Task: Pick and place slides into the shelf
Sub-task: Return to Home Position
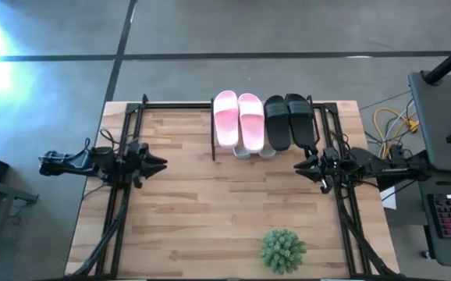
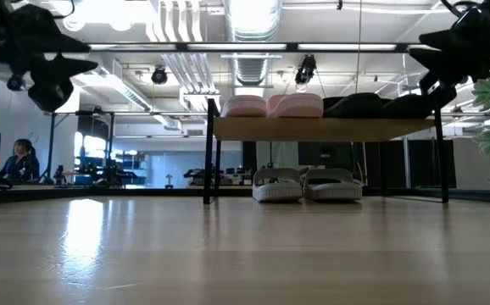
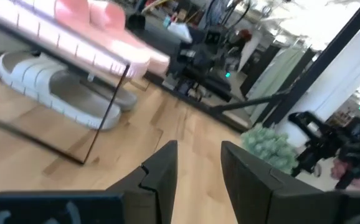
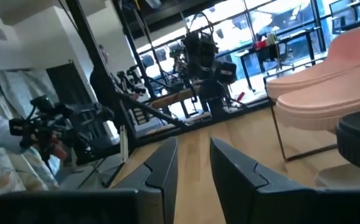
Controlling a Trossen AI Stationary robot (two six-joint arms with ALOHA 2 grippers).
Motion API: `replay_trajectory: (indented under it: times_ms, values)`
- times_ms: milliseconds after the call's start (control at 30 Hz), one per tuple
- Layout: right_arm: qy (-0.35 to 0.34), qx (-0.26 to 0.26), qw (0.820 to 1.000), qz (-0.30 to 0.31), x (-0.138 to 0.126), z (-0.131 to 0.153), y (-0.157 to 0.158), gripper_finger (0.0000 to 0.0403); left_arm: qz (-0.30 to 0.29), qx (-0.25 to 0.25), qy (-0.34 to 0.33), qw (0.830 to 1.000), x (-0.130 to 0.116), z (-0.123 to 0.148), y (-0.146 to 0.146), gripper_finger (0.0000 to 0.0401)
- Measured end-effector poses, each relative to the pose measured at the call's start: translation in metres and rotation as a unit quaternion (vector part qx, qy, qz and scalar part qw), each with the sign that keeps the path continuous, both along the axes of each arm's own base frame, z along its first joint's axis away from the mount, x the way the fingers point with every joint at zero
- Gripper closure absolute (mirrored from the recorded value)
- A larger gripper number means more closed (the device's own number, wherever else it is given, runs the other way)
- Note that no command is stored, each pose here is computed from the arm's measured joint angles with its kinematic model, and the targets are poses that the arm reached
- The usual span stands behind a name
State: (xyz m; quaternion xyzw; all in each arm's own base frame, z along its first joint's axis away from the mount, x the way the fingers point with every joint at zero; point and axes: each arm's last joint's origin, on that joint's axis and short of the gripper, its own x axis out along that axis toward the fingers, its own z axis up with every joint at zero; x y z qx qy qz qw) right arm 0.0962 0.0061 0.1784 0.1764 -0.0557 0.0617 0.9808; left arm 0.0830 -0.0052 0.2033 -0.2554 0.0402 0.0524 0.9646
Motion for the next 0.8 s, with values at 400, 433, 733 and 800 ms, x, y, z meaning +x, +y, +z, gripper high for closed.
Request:
replay_trajectory:
  times_ms: [400,433,733,800]
  values:
    - [0.01,0.0,1.0,-0.001,0.002,-0.002,0.0,0.0328,0.001,0.006,0.055,0.998,0.009,-0.036,-0.001,0.0293]
    - [0.01,0.0,1.0,-0.001,0.002,-0.002,0.0,0.0328,0.001,0.007,0.056,0.998,0.01,-0.036,-0.001,0.0293]
    - [0.01,-0.001,1.0,-0.001,0.002,-0.002,0.0,0.0321,0.001,0.006,0.053,0.999,0.011,-0.036,-0.002,0.0293]
    - [0.011,-0.001,1.0,-0.001,0.002,-0.002,0.0,0.0322,0.001,0.006,0.054,0.999,0.011,-0.036,-0.002,0.0293]
